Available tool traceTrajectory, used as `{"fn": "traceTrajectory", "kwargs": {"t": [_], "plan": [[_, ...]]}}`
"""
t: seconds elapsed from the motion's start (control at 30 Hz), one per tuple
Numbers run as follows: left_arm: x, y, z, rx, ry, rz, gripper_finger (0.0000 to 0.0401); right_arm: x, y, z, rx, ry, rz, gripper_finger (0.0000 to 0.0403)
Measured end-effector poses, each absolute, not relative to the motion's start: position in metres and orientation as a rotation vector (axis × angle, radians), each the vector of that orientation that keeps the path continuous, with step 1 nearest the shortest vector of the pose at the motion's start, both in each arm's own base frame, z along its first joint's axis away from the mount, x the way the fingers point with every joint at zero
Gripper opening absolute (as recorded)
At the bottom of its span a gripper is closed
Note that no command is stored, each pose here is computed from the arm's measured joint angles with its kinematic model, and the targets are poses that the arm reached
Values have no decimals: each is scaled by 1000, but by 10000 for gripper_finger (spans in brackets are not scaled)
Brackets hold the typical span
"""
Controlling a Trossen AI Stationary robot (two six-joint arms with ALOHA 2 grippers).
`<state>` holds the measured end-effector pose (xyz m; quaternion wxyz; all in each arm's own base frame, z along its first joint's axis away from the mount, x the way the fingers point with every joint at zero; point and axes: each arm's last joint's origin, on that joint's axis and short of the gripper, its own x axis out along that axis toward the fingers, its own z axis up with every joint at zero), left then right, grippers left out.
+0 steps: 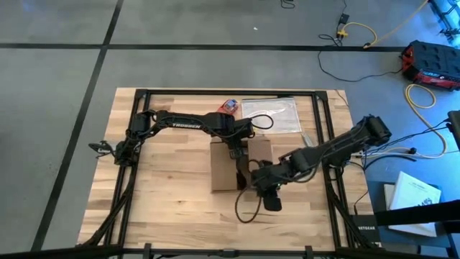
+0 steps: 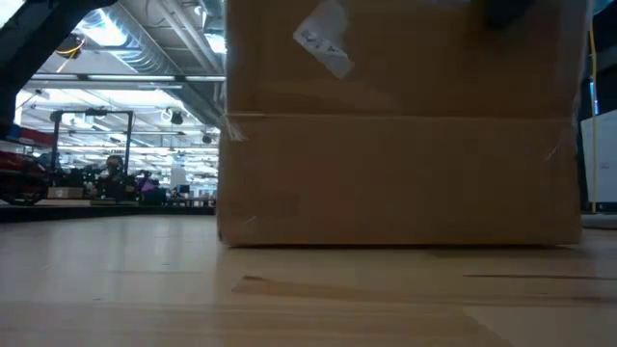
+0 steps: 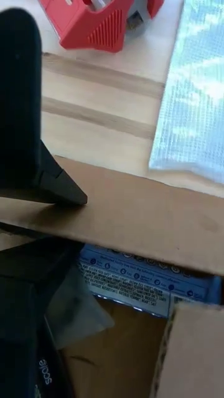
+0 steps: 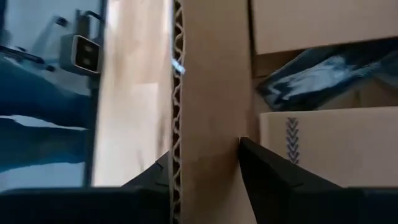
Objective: Unpack boxes
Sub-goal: Open the box using the silver cutter
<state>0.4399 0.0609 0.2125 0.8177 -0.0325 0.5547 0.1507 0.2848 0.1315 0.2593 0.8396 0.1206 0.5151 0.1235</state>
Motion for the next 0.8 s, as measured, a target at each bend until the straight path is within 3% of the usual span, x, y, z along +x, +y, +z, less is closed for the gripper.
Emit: {"fn": "traceTrajectory", "kwargs": {"t": [0.23, 0.43, 0.8], "plan": [[440, 59, 213, -82, 1180, 291, 76, 279, 157, 265, 283, 1067, 332, 115], [440, 58, 213, -80, 1180, 288, 76, 281, 160, 302, 204, 924, 286, 123], [440, 55, 213, -70, 1190, 322, 76, 293, 142, 317, 103, 819, 194, 239]]}}
